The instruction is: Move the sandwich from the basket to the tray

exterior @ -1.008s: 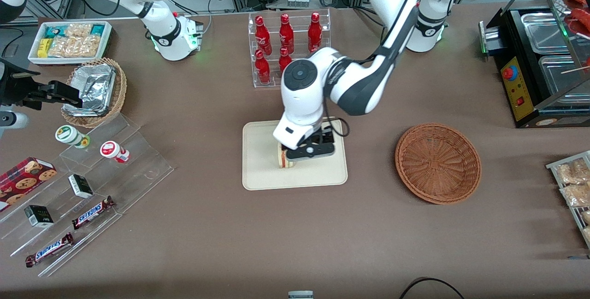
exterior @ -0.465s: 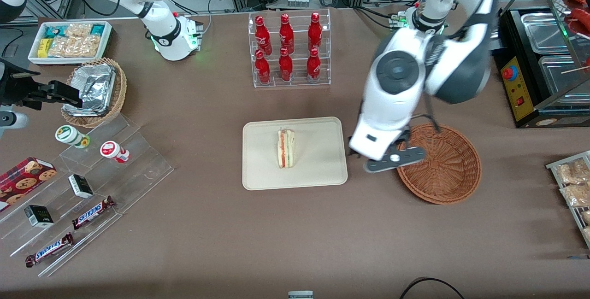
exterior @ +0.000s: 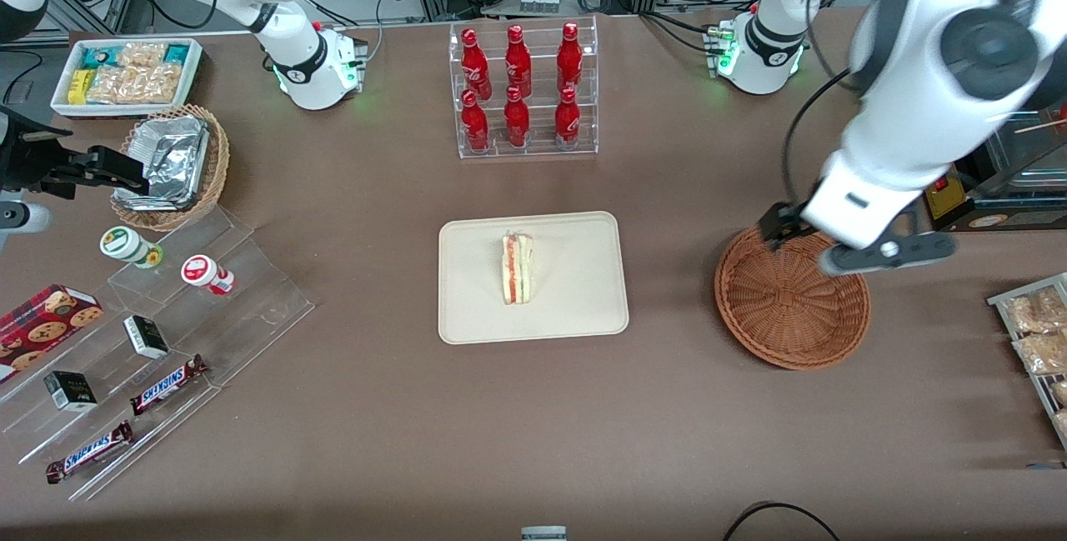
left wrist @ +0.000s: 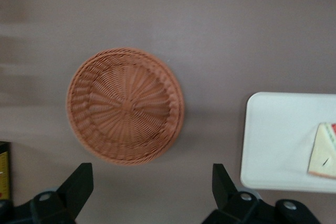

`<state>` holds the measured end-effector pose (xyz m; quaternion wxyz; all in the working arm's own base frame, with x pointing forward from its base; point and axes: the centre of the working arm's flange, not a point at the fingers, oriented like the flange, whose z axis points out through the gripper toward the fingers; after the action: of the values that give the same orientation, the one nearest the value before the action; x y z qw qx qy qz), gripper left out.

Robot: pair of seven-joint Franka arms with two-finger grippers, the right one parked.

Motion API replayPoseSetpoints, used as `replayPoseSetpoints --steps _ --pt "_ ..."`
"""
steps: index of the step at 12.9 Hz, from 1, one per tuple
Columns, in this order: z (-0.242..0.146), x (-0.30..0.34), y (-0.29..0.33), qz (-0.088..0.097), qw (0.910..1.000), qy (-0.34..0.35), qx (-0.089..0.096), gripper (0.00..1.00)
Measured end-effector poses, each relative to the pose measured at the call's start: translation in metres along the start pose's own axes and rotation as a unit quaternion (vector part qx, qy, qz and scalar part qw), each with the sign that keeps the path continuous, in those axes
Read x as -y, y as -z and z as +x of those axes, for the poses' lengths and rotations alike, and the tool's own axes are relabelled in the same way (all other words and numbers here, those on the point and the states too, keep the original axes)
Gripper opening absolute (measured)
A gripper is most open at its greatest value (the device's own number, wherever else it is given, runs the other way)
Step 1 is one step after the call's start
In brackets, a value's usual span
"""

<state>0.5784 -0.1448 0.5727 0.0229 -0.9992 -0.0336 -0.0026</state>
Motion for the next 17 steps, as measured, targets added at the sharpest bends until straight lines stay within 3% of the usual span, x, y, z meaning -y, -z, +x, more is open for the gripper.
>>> replayPoseSetpoints --steps 8,13,17 --pt "-0.039 0.171 0.035 -0.013 0.9978 -0.064 0.01 1.0" --pt "-0.037 0.149 0.025 -0.025 0.9974 -0.065 0.018 1.0" --pt "-0.017 0.135 0.039 -0.025 0.9972 -0.07 -0.001 1.0"
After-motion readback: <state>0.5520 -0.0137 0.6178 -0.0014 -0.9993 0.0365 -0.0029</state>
